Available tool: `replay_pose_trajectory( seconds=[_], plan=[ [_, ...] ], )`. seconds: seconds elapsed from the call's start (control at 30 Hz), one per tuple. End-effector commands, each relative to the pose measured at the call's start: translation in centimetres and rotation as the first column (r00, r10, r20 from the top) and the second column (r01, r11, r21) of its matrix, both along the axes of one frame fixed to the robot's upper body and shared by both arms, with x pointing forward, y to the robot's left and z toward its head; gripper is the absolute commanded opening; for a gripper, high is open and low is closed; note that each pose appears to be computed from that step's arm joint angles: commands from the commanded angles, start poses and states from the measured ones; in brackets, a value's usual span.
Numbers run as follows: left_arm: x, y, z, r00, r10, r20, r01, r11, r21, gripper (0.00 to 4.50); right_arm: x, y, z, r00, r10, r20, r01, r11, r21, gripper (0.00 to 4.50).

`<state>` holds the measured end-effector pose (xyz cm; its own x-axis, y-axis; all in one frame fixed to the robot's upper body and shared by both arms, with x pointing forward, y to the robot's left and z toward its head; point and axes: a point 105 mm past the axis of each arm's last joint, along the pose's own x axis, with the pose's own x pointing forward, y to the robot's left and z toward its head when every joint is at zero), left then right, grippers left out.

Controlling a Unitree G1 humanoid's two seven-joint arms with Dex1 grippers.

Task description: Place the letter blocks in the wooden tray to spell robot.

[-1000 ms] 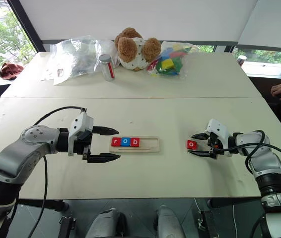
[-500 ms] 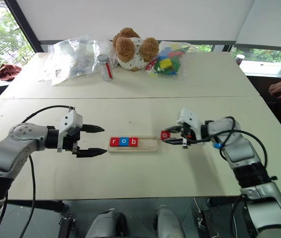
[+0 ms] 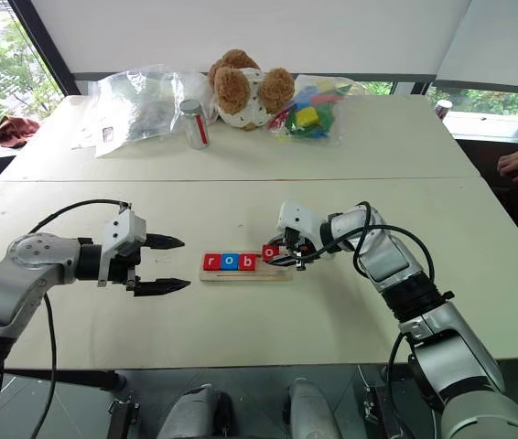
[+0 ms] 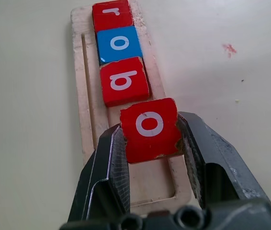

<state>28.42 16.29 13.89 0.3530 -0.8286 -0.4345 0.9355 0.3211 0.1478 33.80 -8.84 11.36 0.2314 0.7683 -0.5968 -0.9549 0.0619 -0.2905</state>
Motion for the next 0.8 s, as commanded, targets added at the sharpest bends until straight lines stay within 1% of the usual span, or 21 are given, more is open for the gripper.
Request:
replay_pose_trajectory(
  seconds=[0.03, 0.37, 0.57, 0.8],
  plan=[
    [0.0, -0.2, 1.0, 0.999, 0.001, 0.05, 0.0, 1.0, -0.011, 4.5, 0.0, 0.7, 0.9, 0.999, 0.028, 0.034, -0.028, 1.0, 0.003, 1.12],
    [0.1, -1.0, 1.1, 0.998, 0.011, 0.054, -0.009, 0.999, -0.045, 4.5, -0.4, 1.5, -0.1, 0.999, 0.035, 0.022, -0.035, 0.999, 0.016, 1.12],
    [0.4, -0.7, 0.9, 0.998, 0.016, 0.066, -0.015, 1.0, -0.018, 4.5, -0.3, 2.0, -0.4, 0.998, 0.05, 0.045, -0.051, 0.999, 0.008, 1.12],
    [0.4, -1.1, 0.9, 0.998, 0.01, 0.068, -0.009, 1.0, -0.026, 4.5, -0.5, 2.2, -0.5, 0.997, 0.061, 0.043, -0.061, 0.998, 0.006, 1.12]
  ],
)
